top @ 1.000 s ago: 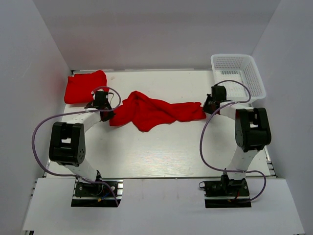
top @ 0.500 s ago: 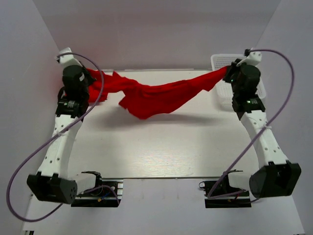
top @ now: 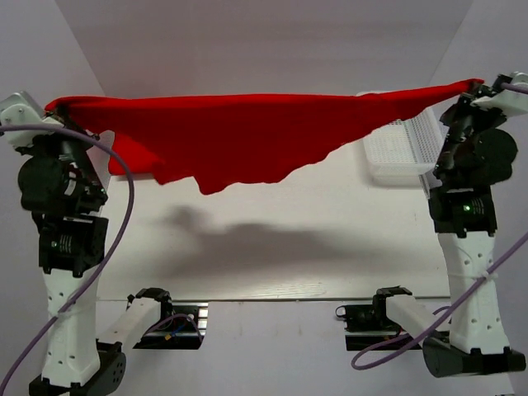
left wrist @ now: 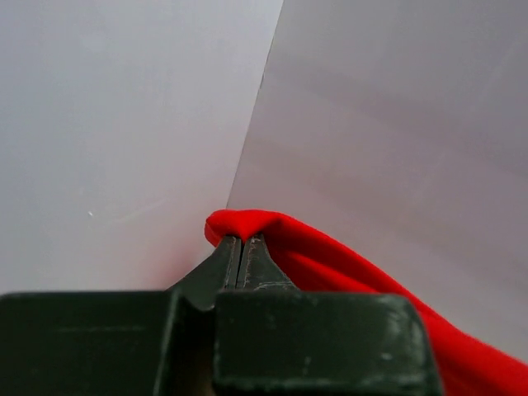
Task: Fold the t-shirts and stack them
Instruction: Flatten out the tshirt
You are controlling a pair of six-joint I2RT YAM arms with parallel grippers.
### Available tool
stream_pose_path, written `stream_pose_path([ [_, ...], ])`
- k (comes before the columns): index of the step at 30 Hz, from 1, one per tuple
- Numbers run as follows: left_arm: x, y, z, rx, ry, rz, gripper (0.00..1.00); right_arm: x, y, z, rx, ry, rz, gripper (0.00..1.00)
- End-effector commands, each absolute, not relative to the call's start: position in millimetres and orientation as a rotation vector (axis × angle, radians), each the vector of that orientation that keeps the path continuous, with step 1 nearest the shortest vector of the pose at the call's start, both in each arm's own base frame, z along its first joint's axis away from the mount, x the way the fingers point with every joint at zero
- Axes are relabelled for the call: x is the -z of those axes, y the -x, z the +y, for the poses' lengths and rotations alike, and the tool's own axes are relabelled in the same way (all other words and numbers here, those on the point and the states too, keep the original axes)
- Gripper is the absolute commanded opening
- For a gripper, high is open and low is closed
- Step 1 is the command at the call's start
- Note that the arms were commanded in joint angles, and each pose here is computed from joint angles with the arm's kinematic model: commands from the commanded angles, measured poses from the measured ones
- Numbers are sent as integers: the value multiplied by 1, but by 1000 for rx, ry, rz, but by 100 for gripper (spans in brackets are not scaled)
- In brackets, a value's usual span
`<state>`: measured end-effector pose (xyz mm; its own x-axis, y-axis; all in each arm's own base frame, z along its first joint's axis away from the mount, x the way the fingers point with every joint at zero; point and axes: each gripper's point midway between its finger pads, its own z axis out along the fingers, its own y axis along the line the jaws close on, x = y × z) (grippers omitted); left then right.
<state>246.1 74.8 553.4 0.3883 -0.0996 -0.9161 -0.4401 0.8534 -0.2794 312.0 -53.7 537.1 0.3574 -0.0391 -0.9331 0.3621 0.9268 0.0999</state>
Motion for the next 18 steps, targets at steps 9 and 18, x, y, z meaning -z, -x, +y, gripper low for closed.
stream_pose_path([
  [9,-620,-138,74,-147,441,963,0,-621,-182,-86,398,-367,943,0],
  [18,-613,-147,44,-23,315,1021,0,-606,-165,-85,381,-356,972,0],
])
